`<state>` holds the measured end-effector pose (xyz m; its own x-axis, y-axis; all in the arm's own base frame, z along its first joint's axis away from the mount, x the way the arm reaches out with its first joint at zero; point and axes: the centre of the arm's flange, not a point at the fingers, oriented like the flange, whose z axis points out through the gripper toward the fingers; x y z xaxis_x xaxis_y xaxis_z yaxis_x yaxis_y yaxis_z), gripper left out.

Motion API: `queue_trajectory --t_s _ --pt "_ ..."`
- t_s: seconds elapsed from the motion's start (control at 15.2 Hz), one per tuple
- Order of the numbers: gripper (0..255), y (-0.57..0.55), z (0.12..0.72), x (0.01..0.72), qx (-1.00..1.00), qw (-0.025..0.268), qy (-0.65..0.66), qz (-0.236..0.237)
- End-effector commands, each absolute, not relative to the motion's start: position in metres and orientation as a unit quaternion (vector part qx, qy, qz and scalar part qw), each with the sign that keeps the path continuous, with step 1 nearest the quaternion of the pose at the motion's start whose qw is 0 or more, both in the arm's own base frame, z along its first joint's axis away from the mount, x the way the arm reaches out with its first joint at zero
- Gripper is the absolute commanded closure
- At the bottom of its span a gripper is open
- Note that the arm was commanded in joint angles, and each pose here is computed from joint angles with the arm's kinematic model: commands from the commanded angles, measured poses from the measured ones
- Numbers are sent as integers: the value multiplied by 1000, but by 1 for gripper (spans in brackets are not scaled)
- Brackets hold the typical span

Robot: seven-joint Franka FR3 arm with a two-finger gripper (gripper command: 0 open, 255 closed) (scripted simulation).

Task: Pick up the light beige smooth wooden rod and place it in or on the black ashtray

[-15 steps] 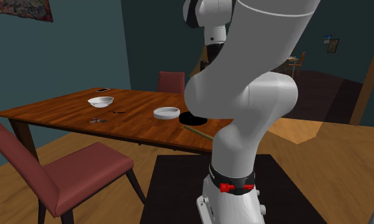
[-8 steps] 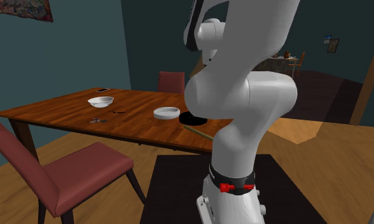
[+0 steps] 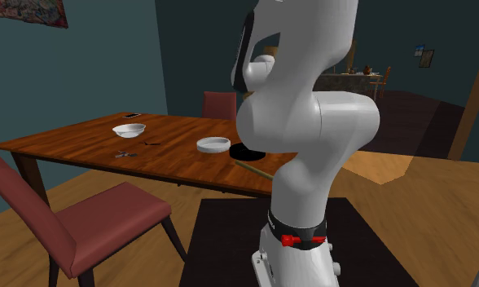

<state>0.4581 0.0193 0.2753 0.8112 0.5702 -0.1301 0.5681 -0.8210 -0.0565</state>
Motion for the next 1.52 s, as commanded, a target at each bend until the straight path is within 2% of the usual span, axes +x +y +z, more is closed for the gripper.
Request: queue_trajectory --t_s 0.0,0.33,0.86,1.39,1.45 --pt "0 24 251 471 -946 14 -317 70" --pt "0 42 193 496 -930 29 -359 70" --pt "0 43 152 491 -930 30 -360 70" --pt "0 43 152 491 -930 30 -360 70" --pt "255 43 152 491 -930 30 -360 70"
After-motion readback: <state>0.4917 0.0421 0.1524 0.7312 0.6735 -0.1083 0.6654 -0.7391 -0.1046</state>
